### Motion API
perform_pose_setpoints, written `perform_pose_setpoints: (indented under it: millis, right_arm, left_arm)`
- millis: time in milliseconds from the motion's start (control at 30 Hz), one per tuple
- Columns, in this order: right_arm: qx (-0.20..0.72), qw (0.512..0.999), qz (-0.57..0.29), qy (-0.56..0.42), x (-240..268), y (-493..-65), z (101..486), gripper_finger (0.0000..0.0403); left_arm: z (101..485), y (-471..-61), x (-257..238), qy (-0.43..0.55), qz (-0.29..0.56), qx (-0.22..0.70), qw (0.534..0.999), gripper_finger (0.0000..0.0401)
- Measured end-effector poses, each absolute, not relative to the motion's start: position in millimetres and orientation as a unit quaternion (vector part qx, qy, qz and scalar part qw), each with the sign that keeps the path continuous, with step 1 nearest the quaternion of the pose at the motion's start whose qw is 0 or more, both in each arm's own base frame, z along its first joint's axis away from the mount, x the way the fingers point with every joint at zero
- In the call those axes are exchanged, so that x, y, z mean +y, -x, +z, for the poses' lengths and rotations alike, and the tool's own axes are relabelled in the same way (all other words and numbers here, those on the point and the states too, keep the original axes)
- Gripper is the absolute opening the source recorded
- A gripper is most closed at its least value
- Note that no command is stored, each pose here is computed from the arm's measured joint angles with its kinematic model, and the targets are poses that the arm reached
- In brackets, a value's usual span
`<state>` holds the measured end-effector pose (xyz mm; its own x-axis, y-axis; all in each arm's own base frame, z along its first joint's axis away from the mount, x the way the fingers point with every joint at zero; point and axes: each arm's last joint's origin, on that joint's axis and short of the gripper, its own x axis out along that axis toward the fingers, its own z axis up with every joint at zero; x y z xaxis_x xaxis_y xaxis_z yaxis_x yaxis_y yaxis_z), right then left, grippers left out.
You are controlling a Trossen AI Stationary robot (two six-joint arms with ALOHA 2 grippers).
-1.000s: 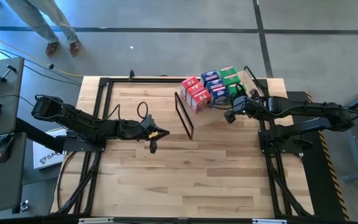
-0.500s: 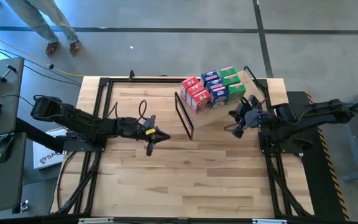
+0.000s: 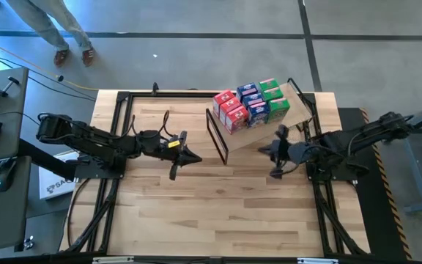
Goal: Stack cereal on shelf
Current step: Return to Home Position
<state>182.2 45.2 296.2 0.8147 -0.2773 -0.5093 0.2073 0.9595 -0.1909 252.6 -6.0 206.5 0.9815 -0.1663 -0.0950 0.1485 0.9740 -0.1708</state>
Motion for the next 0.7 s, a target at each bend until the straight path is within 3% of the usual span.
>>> perform_pose_setpoints:
  millis: [167, 467, 700]
  right_arm:
    - [0.235, 0.967, -0.064, 0.073, 49, -184, 269, 0.0002]
    - [0.171, 0.982, -0.04, 0.065, 39, -152, 263, 0.0]
    - [0.113, 0.99, -0.048, 0.073, 31, -132, 248, 0.0]
  left_arm:
    - [209, -253, -3, 0.08, -0.093, 0.043, 0.992, 0.0005]
    - [205, -249, 1, 0.072, -0.109, 0.036, 0.991, 0.0005]
    - [188, -224, 20, 0.097, -0.071, -0.013, 0.993, 0.0005]
